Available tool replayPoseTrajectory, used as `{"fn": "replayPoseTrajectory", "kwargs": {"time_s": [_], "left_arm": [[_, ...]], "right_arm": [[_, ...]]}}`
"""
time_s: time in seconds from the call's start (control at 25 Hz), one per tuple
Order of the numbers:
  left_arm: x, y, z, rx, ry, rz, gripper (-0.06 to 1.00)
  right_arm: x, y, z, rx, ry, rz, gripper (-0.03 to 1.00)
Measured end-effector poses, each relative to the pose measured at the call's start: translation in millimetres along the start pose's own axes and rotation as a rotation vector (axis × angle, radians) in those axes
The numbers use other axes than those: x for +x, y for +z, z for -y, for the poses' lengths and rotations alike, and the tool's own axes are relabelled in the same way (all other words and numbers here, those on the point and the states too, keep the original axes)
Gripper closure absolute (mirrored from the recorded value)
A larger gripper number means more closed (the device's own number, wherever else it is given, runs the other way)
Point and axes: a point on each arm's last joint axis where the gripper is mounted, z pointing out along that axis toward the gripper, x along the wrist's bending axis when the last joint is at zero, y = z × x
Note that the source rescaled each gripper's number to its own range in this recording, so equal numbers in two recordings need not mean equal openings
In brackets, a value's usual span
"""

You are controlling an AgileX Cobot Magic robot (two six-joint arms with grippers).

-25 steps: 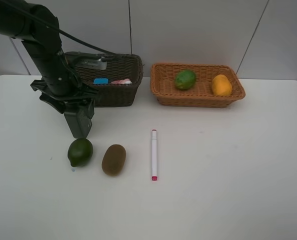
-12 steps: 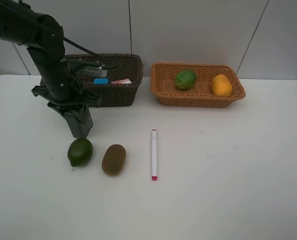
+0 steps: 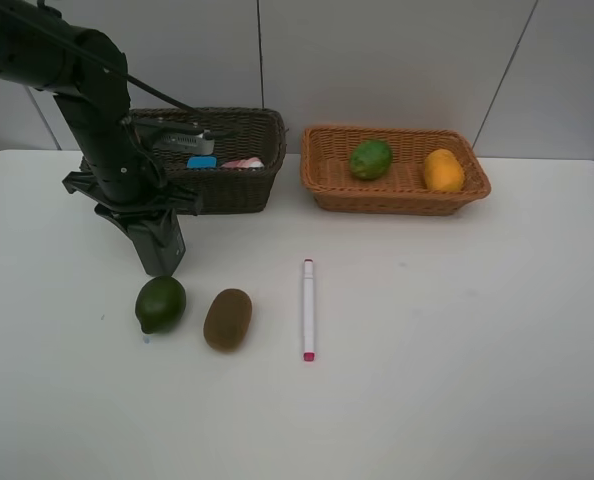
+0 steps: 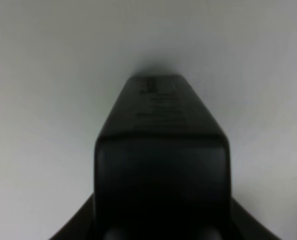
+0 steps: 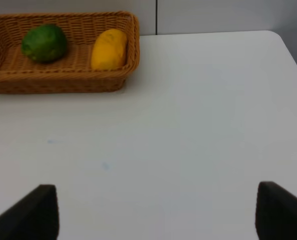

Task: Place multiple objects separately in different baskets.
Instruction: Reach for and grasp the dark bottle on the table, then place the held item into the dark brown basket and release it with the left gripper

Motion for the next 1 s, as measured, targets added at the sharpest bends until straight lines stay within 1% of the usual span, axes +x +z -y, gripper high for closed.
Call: {"fn": "replayPoseTrajectory", "kwargs": {"time_s": [0.36,0.52,0.64,0.84,1.0], "left_arm": [[0.0,-0.4,0.2,0.005,0.0,-0.001,0.59],[-0.4,-9.9,-5.3,0.027,-0.001,-0.004,0.59],[-1.1,-30.5,-14.9,0.001,-0.002,-0.002,0.59],[-1.8,-90.7,-33.0,-0.115,0.004,0.006,0.59],[-1.5,-127.5,-44.1,-0.155,0.008,-0.002,0.59]], "right_arm": [[0.0,0.0,0.0,0.0,0.0,0.0,-0.01],[0.0,0.0,0.0,0.0,0.0,0.0,-0.01],[0.0,0.0,0.0,0.0,0.0,0.0,-0.01],[0.0,0.0,0.0,0.0,0.0,0.0,-0.01],[0.0,0.0,0.0,0.0,0.0,0.0,-0.01]]}}
